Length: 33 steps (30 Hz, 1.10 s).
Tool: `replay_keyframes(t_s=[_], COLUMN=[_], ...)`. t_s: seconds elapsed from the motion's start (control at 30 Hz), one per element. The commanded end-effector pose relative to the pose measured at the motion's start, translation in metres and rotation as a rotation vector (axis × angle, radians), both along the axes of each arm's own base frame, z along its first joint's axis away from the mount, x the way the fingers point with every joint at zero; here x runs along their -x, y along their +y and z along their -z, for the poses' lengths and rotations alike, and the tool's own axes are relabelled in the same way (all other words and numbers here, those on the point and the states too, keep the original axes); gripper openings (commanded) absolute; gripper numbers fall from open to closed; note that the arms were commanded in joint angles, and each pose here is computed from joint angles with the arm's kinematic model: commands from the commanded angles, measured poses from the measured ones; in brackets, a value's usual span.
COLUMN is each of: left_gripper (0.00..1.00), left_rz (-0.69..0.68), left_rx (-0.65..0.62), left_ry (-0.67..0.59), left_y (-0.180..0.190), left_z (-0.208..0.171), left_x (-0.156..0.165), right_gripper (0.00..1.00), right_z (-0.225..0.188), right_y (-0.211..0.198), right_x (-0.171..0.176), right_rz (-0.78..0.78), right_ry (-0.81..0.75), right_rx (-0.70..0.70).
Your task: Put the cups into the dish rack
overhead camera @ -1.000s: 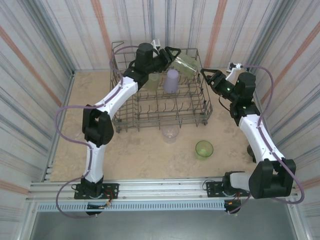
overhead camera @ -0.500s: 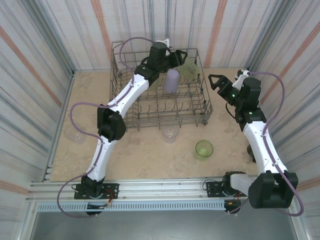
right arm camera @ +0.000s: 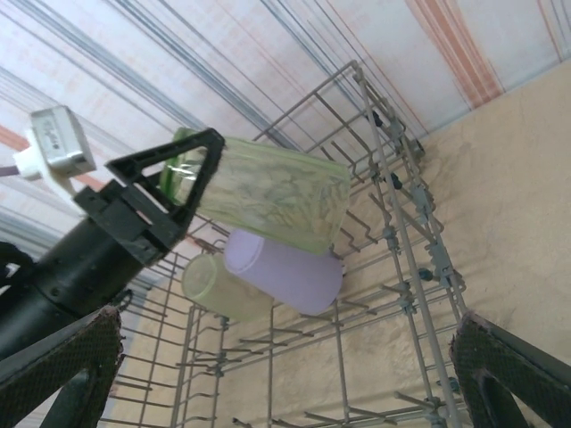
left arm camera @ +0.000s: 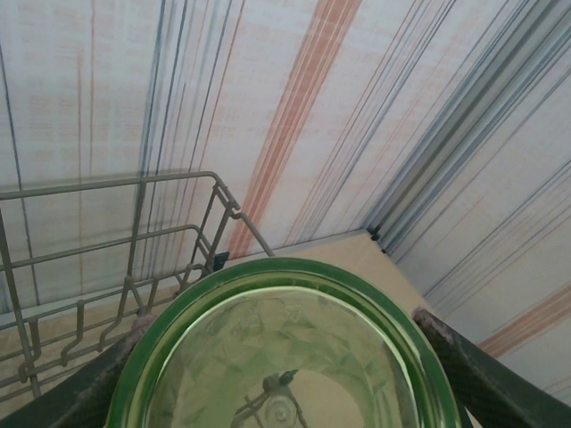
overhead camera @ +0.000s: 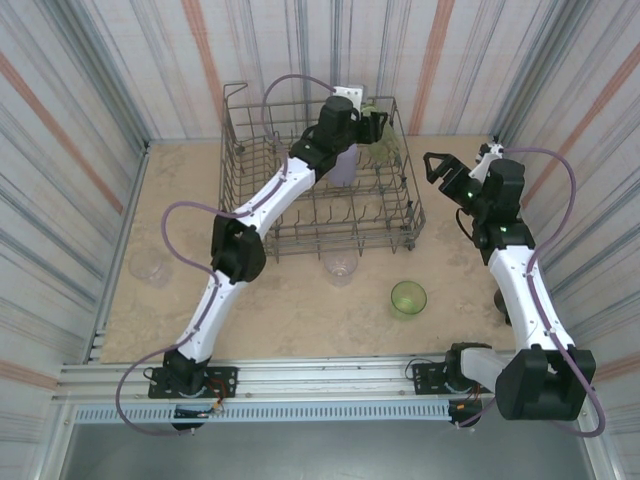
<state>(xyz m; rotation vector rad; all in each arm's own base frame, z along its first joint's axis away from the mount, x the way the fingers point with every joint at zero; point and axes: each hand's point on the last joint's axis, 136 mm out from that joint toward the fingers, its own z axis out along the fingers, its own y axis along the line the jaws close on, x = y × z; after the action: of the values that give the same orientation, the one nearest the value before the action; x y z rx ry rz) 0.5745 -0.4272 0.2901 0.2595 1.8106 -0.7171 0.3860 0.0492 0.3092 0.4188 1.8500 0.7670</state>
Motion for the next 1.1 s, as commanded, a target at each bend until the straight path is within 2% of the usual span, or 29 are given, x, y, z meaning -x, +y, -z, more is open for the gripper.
replay_keyframes(t_s=[0.0,0.2,0.37,0.63,1.07], left_gripper=[0.00,0.00,0.00,0.00,0.00], left_rz=[-0.041,-0.061,-0.070,-0.092,-0.116], left_rx=[-0.017,-0.073,-0.127,-0.135,-0.196], left_ry=[-0.160,-0.251,-0.277,-0.232,-0.204], left_y=[-0.001,-0.004,-0.008,-0.015,-0.013], left_z=[-0.035,-0.042,-0.034,0.003,0.029], left_x=[-0.005,-0.006,-0.006,-0.014,-0.019], right_gripper=[0.99,0.98,0.98,0.98,0.98], right_z=[-0.004,-0.001,-0.001,0.008,0.010], right_y=[-0.007,-0.015,-0.014,-0.016,-0.016], right_x=[0.002,-0.001,-0.002,-0.004,-0.009], right_rz=[0.020,0.039,0.032,0.036,0.035], right_ry=[-0.025,-0.020,-0.023,-0.006,-0.001], right_rx=[0.038,0.016,0.006,-0.008,-0.010])
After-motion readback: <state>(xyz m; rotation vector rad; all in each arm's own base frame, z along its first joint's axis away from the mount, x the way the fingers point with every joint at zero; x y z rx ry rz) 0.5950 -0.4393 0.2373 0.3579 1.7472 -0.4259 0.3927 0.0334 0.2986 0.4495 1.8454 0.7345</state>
